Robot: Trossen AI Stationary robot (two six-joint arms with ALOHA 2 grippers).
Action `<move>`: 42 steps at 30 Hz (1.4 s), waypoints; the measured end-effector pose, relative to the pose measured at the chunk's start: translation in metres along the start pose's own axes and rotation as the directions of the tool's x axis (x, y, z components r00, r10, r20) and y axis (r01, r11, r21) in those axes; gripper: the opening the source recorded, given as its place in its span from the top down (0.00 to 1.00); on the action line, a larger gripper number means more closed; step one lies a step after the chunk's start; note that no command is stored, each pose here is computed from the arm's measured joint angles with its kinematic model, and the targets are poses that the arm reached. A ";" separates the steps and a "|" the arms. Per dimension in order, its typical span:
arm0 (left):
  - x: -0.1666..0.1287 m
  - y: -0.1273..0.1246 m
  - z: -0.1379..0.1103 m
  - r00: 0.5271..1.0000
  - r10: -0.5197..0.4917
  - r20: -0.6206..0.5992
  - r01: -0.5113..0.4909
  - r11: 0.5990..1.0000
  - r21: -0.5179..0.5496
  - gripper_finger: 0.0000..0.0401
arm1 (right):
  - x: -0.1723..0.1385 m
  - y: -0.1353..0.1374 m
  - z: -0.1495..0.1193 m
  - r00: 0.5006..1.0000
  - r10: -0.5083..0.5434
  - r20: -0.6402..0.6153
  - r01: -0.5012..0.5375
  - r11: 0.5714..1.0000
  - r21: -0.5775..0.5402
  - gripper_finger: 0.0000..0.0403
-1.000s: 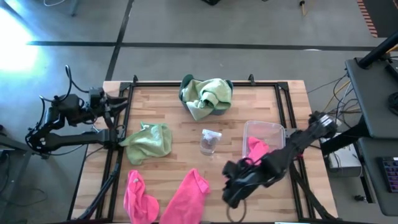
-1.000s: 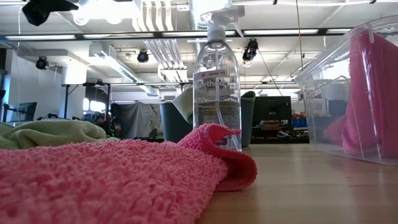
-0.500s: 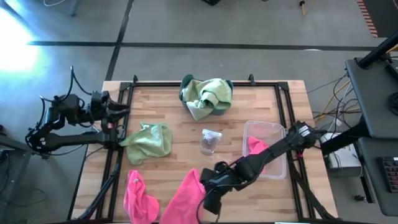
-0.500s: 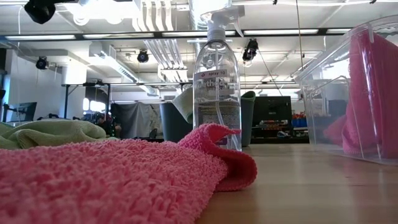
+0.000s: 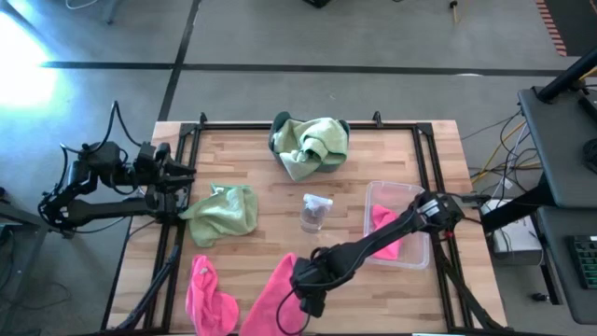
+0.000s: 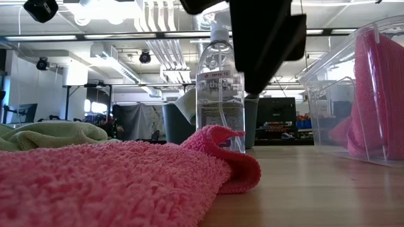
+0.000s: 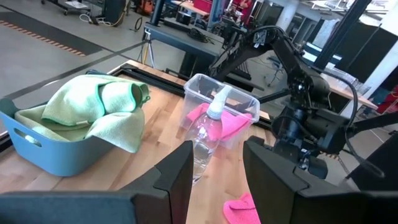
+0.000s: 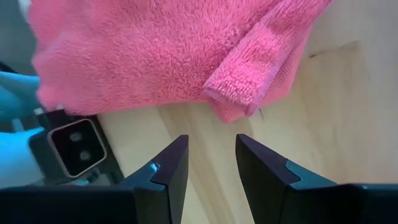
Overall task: Sort microfiber towel by color & place in baskets
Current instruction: Put the middle pink microfiber towel into the transparent bin
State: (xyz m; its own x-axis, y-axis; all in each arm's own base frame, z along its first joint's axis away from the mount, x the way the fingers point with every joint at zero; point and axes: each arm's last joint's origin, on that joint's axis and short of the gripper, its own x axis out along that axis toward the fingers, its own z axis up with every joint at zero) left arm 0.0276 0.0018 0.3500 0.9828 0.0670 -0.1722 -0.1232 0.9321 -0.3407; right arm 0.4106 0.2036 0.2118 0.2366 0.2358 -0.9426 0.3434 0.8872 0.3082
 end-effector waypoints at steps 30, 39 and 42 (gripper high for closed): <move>0.000 0.000 -0.001 1.000 0.003 -0.008 -0.003 1.000 0.008 0.69 | 0.013 -0.019 0.033 0.996 0.018 0.091 -0.013 0.999 -0.053 0.59; 0.000 0.003 -0.008 0.997 0.026 -0.077 -0.025 1.000 0.012 0.69 | 0.017 -0.022 0.033 0.998 0.024 0.062 -0.021 0.999 -0.046 0.59; 0.000 0.003 -0.008 0.996 0.027 -0.081 -0.025 0.999 0.026 0.69 | 0.018 -0.022 0.032 0.998 0.024 0.058 -0.021 0.999 -0.045 0.59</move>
State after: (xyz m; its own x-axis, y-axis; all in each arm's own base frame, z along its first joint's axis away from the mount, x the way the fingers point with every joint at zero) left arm 0.0259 0.0014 0.3418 0.9648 0.0633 -0.2554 -0.1443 0.9389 -0.3124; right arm 0.4366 0.1751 0.1921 0.2971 0.2335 -0.9258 0.2972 0.8989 0.3221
